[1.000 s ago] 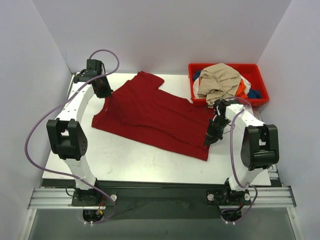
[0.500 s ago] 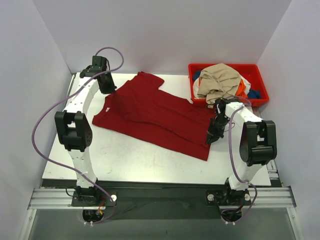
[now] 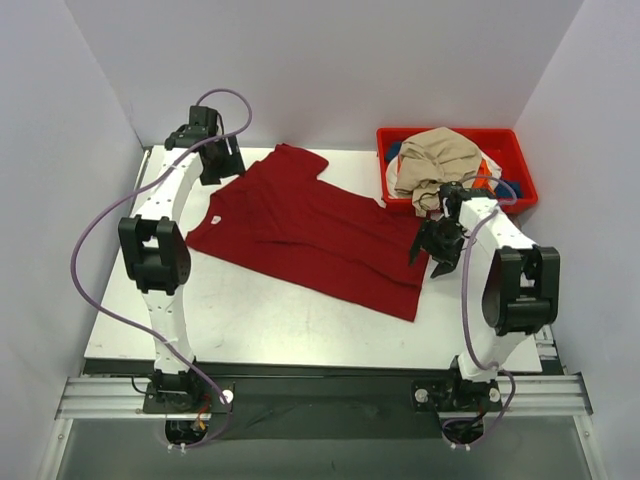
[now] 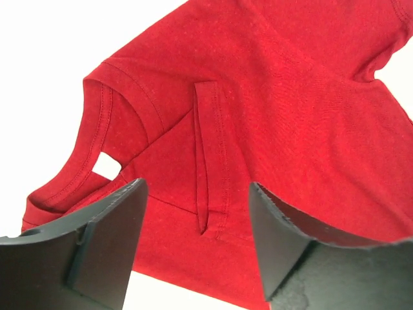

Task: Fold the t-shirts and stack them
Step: Fold the flattened tshirt in 1/3 of the way

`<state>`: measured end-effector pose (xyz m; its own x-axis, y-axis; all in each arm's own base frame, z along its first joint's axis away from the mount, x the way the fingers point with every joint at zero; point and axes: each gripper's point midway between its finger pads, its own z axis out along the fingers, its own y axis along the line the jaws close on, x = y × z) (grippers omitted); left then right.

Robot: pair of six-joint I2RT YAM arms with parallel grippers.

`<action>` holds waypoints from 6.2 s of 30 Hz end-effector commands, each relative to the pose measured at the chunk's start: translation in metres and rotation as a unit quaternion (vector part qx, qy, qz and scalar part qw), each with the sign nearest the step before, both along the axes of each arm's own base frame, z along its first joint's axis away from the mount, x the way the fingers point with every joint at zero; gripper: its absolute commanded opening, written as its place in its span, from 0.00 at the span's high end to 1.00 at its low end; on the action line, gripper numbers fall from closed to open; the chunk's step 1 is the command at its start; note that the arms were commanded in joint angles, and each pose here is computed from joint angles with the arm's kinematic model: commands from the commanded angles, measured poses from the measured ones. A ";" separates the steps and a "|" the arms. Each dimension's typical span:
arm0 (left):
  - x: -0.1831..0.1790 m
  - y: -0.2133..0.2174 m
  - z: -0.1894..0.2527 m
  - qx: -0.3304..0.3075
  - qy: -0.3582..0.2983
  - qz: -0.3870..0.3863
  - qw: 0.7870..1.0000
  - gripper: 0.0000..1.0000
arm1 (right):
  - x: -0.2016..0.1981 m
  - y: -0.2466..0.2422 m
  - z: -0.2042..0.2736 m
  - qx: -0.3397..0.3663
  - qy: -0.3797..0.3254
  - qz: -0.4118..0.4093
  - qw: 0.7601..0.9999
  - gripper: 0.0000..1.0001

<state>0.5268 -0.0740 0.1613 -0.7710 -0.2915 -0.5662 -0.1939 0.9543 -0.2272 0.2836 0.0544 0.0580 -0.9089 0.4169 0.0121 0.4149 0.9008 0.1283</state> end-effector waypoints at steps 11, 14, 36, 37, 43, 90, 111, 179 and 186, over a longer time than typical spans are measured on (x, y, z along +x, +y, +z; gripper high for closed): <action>-0.046 -0.014 -0.054 -0.103 0.011 -0.021 0.994 0.19 | -0.015 0.082 0.036 0.039 -0.104 0.130 0.985 0.38; -0.044 -0.016 -0.068 -0.137 0.008 -0.017 0.990 0.19 | -0.020 0.086 0.015 0.044 -0.087 0.125 0.987 0.38; -0.137 0.037 -0.153 -0.113 0.107 0.070 0.985 0.18 | -0.069 0.074 -0.058 0.013 0.032 0.149 0.988 0.39; -0.141 0.038 -0.154 -0.111 0.110 0.074 0.985 0.18 | -0.076 0.073 -0.060 0.013 0.039 0.150 0.988 0.39; -0.174 0.049 -0.161 -0.087 0.142 0.092 0.982 0.17 | -0.095 0.074 -0.060 0.015 0.050 0.153 0.987 0.39; -0.178 -0.004 -0.100 -0.092 0.074 0.013 0.993 0.28 | -0.044 0.090 -0.020 -0.002 -0.028 0.188 0.982 0.39; -0.177 -0.008 -0.127 -0.024 0.120 0.015 0.992 0.48 | -0.055 0.100 -0.050 0.011 0.012 0.189 0.982 0.40; -0.109 -0.045 0.002 -0.133 -0.015 -0.027 0.991 0.18 | -0.057 0.098 -0.044 0.003 0.022 0.201 0.979 0.39; -0.168 0.084 -0.031 -0.106 0.016 0.079 0.991 0.17 | -0.046 0.107 -0.029 0.016 -0.006 0.214 0.977 0.39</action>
<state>0.3843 -0.0051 0.1500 -0.6724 -0.5462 -0.4995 -0.3423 0.8278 -0.4444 0.2365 0.1558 0.0111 -0.9992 0.0300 0.0271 0.0335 0.9892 0.1427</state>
